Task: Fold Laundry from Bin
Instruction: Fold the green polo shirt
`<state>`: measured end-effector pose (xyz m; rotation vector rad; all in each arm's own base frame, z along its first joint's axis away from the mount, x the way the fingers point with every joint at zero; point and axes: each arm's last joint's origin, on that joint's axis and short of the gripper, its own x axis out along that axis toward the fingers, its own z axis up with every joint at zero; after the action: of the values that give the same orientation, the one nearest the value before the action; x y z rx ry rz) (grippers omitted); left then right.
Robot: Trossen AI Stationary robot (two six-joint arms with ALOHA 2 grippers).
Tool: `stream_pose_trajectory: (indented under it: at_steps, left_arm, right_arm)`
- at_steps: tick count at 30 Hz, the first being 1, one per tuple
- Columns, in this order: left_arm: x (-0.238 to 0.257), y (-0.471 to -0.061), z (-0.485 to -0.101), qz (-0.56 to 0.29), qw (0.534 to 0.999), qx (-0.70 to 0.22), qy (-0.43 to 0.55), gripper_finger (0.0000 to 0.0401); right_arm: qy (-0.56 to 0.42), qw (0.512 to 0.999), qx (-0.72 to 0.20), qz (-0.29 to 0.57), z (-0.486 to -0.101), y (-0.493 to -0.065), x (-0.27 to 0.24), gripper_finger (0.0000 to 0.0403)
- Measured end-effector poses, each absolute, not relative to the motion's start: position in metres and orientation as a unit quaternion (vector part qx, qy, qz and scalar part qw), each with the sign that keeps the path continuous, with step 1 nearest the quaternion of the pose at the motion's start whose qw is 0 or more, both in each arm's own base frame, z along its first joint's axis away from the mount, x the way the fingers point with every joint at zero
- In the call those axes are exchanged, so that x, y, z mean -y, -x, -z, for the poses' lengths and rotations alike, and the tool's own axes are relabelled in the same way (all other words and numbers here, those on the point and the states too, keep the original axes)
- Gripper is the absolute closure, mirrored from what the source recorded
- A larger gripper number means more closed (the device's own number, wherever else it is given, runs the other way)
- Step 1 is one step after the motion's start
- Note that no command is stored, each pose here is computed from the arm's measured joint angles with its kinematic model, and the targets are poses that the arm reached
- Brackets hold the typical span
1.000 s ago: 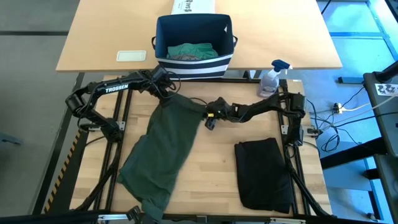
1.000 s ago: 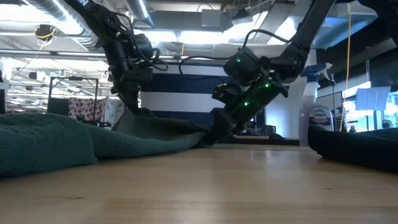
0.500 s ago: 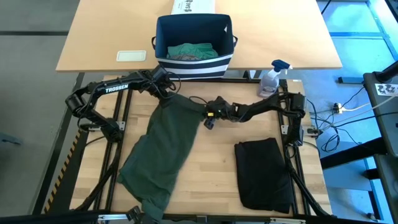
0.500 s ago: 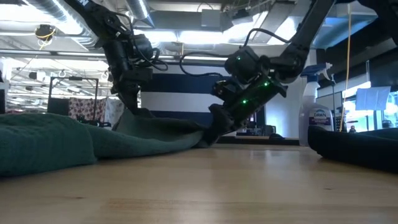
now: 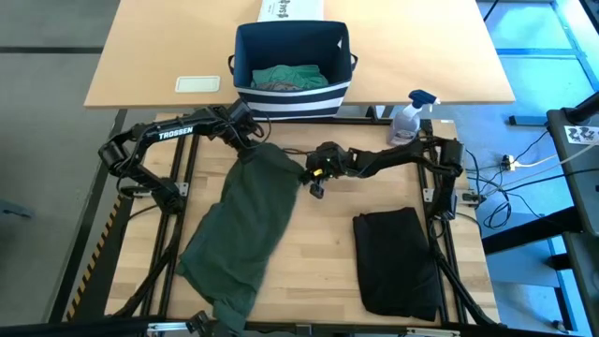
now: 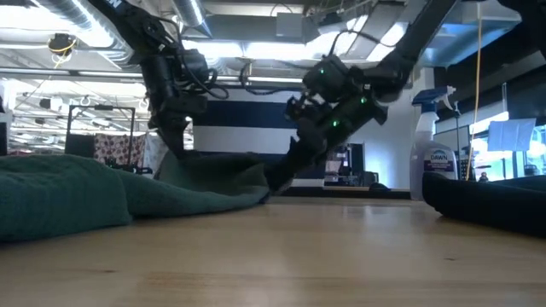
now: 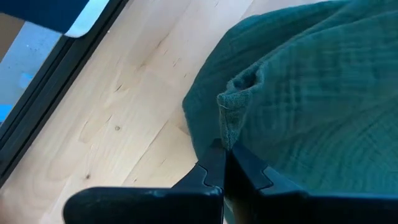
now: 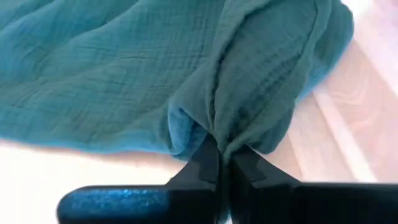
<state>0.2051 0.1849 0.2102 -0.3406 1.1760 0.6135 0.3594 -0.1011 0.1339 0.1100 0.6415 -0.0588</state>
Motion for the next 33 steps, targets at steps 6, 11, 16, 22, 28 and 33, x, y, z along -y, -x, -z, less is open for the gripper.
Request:
stream_pose_trajectory:
  at_steps: [6, 11, 16, 22, 28, 33]
  left_arm:
    - [-0.185, -0.204, -0.210, -0.285, 0.772, -0.546, 0.158, 0.0397]
    - [-0.185, -0.205, -0.210, -0.283, 0.773, -0.545, 0.159, 0.0373]
    - [-0.183, -0.206, -0.210, -0.276, 0.775, -0.547, 0.152, 0.0347]
    - [-0.181, -0.208, -0.210, -0.269, 0.778, -0.548, 0.146, 0.0319]
    - [-0.178, -0.205, -0.220, -0.266, 0.789, -0.539, 0.127, 0.0297]
    - [-0.173, -0.197, -0.239, -0.282, 0.803, -0.515, 0.099, 0.0285]
  right_arm:
    - [-0.019, 0.946, -0.324, 0.014, -0.169, -0.351, 0.099, 0.0399]
    - [-0.015, 0.952, -0.302, -0.035, -0.192, -0.341, 0.102, 0.0399]
    - [-0.027, 0.954, -0.280, -0.107, -0.200, -0.330, 0.115, 0.0400]
    - [-0.055, 0.949, -0.243, -0.193, -0.202, -0.320, 0.130, 0.0401]
    - [-0.083, 0.943, -0.259, -0.190, -0.199, -0.313, 0.138, 0.0401]
    - [-0.092, 0.938, -0.278, -0.184, -0.195, -0.309, 0.140, 0.0401]
